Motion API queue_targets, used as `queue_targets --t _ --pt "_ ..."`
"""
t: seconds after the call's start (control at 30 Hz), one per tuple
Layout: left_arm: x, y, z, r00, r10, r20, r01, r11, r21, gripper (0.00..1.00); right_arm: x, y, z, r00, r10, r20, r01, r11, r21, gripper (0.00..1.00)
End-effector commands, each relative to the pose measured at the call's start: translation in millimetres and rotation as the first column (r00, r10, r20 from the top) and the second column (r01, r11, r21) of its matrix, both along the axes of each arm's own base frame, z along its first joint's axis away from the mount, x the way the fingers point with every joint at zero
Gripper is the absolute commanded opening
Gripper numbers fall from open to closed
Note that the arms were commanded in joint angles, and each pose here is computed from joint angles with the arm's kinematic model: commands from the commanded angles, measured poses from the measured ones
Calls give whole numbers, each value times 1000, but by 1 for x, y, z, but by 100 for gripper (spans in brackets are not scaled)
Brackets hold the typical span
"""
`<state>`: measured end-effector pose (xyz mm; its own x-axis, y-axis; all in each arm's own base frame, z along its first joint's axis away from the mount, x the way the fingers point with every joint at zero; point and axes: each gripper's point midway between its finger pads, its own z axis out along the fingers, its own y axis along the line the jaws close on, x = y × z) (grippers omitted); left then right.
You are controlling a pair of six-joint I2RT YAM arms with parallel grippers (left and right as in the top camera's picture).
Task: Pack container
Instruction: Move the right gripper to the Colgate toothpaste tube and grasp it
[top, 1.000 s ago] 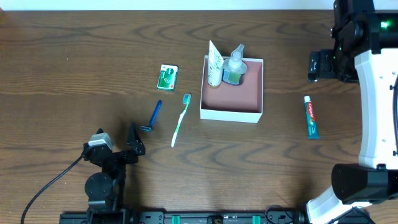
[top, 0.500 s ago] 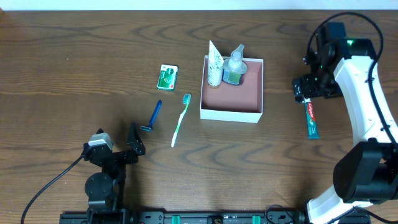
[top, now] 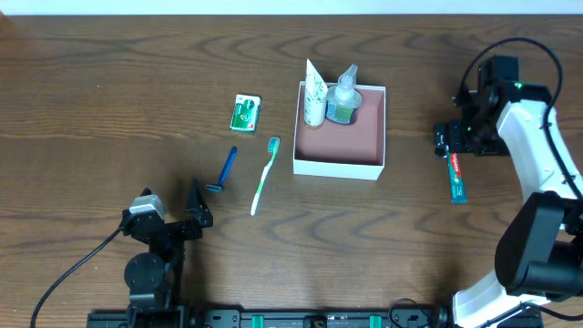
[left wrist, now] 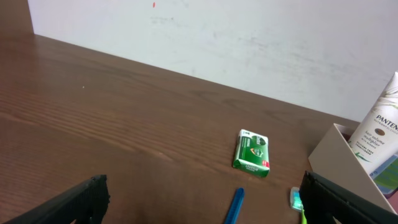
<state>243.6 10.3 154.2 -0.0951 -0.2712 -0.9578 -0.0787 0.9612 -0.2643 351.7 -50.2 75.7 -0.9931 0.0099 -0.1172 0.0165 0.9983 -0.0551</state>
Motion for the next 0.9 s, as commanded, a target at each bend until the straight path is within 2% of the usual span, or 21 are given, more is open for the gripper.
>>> queue_targets --t 0.0,0.3,0.87 --pt "0 0 -17 999 0 -41 0 1000 5 98 -4 3 -11 1000 9 -4 -9 1000 20 99" --pt "0 0 -17 999 0 -41 0 1000 5 98 -3 -1 -34 1000 -14 27 13 1000 15 99" --pt "0 0 -17 999 0 -41 0 1000 5 98 -11 -2 -71 997 -28 -73 30 999 26 99"
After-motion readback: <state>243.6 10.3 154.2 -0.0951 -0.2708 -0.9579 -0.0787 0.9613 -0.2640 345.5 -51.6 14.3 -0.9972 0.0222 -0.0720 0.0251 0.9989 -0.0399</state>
